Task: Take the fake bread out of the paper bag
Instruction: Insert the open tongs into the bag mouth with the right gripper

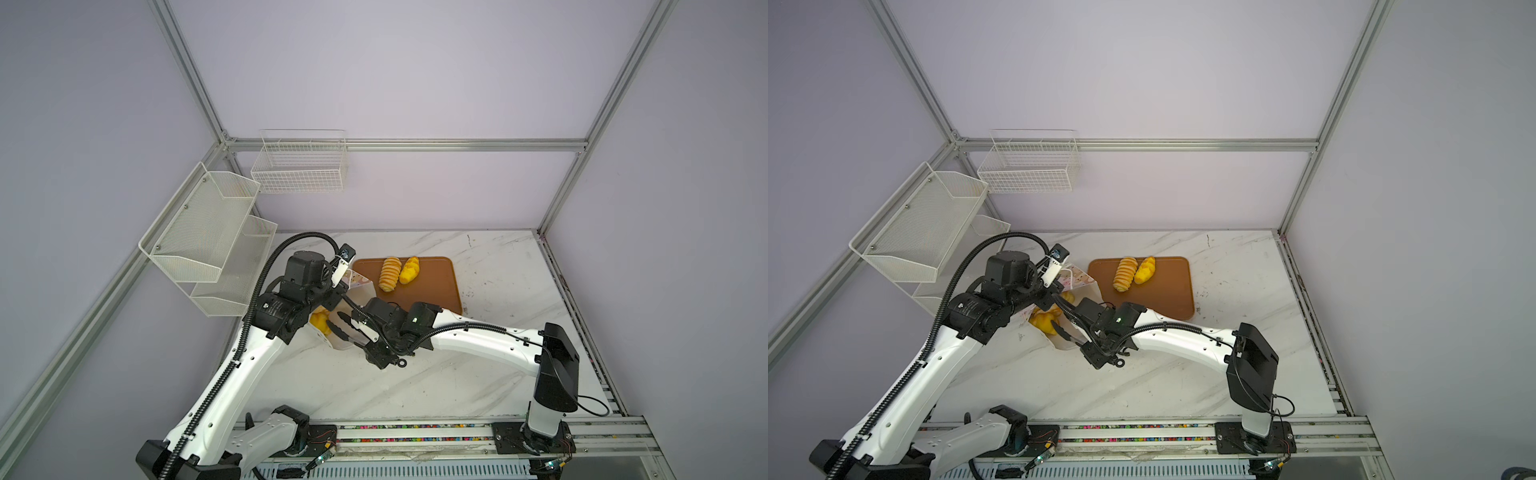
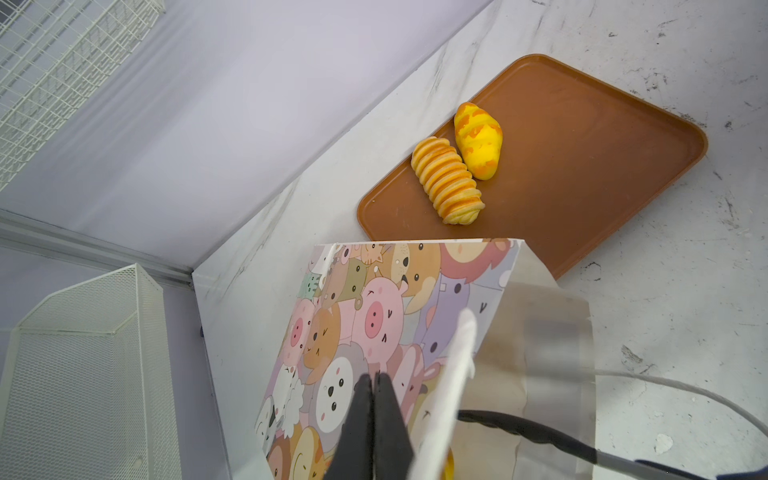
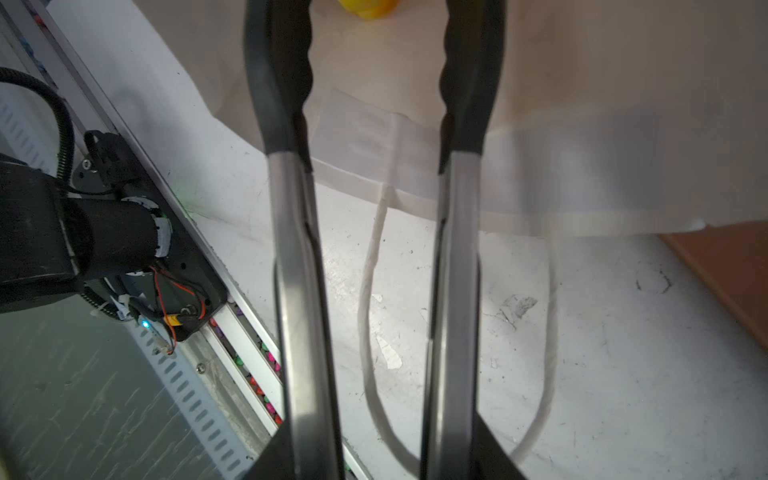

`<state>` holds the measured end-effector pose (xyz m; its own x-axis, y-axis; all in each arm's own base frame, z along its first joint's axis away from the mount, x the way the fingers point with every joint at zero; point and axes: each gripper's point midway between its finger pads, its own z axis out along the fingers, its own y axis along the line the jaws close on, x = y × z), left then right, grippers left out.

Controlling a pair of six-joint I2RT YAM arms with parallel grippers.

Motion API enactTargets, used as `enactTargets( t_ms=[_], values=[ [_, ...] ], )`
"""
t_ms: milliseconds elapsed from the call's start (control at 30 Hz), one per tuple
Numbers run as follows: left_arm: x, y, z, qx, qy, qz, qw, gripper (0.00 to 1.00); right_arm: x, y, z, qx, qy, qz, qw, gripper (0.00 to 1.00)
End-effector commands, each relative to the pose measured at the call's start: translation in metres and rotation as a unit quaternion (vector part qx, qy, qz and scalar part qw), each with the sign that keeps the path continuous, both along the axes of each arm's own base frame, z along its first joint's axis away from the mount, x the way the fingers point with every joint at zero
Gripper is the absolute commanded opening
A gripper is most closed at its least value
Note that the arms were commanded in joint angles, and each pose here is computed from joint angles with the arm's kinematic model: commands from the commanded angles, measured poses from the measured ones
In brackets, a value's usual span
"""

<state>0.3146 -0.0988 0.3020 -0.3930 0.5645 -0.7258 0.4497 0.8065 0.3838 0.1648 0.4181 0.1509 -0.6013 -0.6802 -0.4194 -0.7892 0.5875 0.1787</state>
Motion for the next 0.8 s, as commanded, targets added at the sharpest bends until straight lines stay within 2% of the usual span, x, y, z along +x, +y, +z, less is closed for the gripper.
enactTargets(
  t_ms=[0,333,767],
  values=[
    [0.001,-0.005,0.009,-0.014,-0.020,-0.013,1.000,0.00,0.011,0.001,0.004,-0.021,-0.057,0.040,0.997,0.46],
    [-0.001,-0.005,0.014,-0.015,-0.014,-0.010,1.000,0.00,0.020,0.007,-0.006,-0.062,-0.104,0.081,0.989,0.51],
    [-0.004,-0.008,0.016,-0.025,-0.011,-0.019,0.999,0.00,0.030,0.024,-0.013,-0.115,-0.140,0.090,0.979,0.52]
  ],
)
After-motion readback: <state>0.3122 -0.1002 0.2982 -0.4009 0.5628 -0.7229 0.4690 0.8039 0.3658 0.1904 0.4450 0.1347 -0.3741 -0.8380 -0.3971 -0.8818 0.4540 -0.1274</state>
